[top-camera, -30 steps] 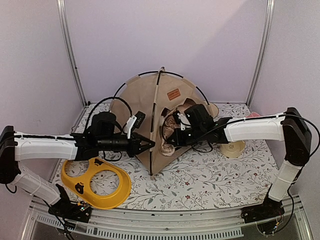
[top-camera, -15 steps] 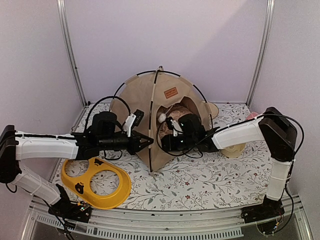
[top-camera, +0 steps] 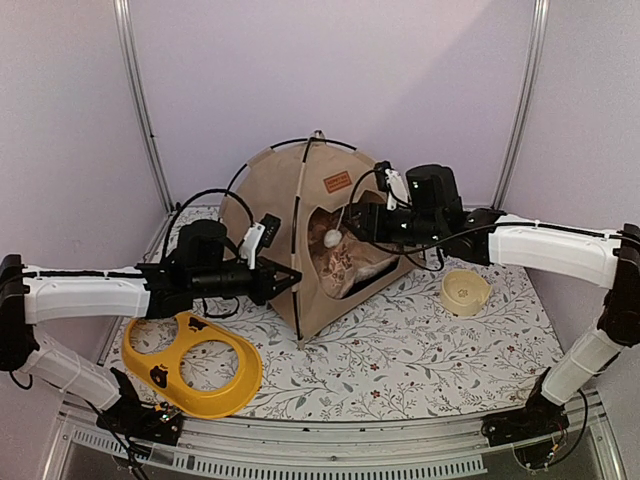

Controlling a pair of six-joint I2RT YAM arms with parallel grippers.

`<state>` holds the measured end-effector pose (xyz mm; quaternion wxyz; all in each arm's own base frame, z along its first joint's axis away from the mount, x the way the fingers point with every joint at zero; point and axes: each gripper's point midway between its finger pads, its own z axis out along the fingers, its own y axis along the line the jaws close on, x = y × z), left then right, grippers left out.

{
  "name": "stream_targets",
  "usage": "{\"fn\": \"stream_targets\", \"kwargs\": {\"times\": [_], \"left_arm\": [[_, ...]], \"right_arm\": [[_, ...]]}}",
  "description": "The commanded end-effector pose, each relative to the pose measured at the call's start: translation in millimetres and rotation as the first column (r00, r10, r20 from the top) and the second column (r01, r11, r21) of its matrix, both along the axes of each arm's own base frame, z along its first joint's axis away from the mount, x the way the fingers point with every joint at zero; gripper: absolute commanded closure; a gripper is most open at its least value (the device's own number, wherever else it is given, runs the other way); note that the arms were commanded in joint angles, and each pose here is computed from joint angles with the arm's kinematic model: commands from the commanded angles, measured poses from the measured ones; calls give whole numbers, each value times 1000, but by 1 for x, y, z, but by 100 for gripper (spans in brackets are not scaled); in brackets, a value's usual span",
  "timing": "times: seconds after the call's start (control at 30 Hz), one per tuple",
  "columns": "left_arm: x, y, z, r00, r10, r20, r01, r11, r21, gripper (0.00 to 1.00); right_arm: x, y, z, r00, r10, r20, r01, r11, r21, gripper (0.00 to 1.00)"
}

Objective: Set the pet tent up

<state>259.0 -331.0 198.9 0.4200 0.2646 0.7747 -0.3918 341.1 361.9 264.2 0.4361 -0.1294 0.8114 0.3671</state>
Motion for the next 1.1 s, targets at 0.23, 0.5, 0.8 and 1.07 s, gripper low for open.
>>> {"fn": "stream_targets", "kwargs": {"times": [0.23,0.5,0.8,1.07], "left_arm": [[1,13,11,999,8,44,-8,1000,-9,100],[31,72,19,961,271,51,-271,963,-16,100],[86,139,-3,837,546,-42,-544,837,56,100],[98,146,-8,831,552,-71,-548,834,66,100]], "right_arm": [[93,-15,-184,968,-191,-164,118,920,-374,51],[79,10,-217,967,-122,-225,29,925,-379,56],[157,77,-175,988,17,-156,-52,975,-218,56],[120,83,-72,989,143,-29,-145,984,-101,51]]}}
